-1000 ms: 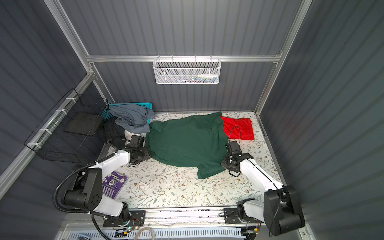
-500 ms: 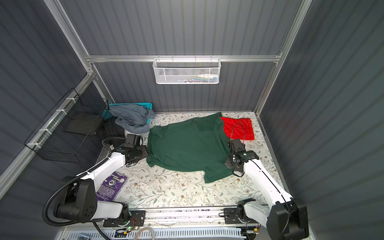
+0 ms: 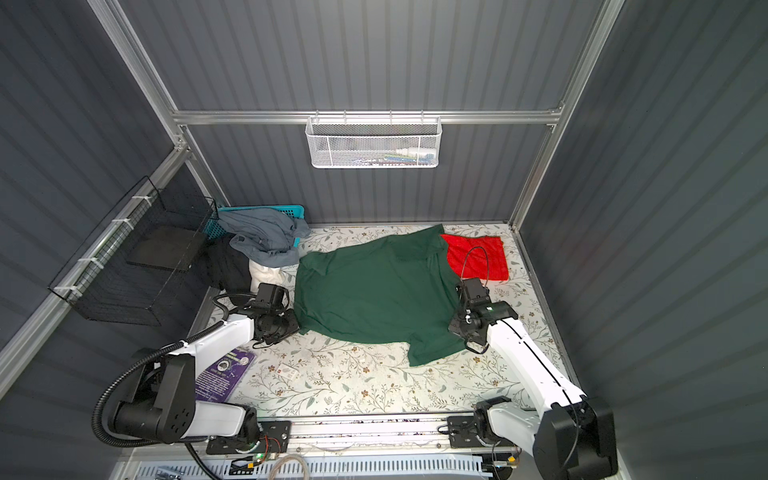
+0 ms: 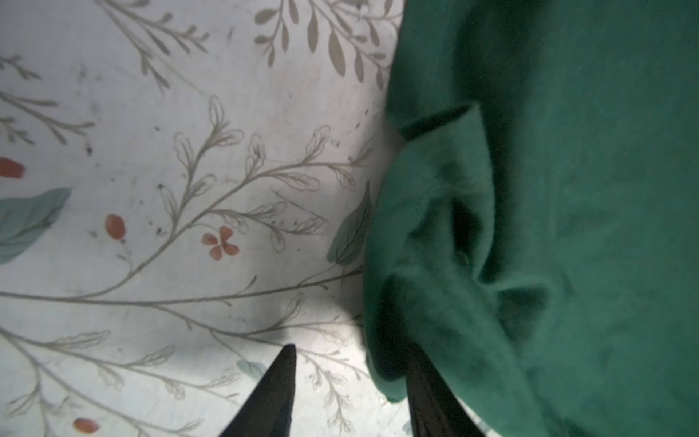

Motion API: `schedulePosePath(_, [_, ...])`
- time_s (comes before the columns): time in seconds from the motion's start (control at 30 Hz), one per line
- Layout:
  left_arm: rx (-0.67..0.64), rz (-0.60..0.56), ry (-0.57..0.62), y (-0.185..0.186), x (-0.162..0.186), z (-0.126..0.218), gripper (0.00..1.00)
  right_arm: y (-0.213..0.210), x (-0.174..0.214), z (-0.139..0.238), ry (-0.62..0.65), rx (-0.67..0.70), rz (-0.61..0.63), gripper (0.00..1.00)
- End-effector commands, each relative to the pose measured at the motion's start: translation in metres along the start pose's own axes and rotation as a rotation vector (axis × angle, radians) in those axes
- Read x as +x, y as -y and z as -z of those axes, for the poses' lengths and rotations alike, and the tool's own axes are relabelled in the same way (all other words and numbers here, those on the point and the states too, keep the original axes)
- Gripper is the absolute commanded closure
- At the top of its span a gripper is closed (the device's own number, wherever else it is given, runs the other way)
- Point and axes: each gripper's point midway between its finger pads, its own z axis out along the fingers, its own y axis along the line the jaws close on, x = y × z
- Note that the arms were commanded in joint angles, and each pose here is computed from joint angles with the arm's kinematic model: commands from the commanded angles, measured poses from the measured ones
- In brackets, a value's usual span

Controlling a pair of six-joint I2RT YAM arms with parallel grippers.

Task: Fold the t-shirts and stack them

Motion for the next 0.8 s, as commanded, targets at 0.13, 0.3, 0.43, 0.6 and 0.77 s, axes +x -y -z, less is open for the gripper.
schedulePosePath(0.13, [0.013,0.019,-0.026,0.002,0.002,-0.004,0.53,0.003,0.008,-0.004,-0.022,0.007,-0.003,1.00])
schedulePosePath(0.3, [0.017,0.021,-0.027,0.004,0.000,-0.006,0.54,0.003,0.009,-0.005,-0.024,0.001,-0.004,1.00])
schedulePosePath(0.43, [0.030,0.036,-0.017,0.008,-0.004,-0.006,0.55,0.004,0.011,-0.006,-0.028,0.004,-0.005,1.00])
schedulePosePath(0.6, [0.054,0.044,-0.029,0.015,-0.007,-0.012,0.65,0.004,0.012,-0.007,-0.031,0.004,-0.005,1.00])
schedulePosePath(0.77, [0.049,0.039,-0.035,0.017,-0.009,-0.014,0.82,0.003,0.012,-0.008,-0.029,-0.001,-0.004,1.00])
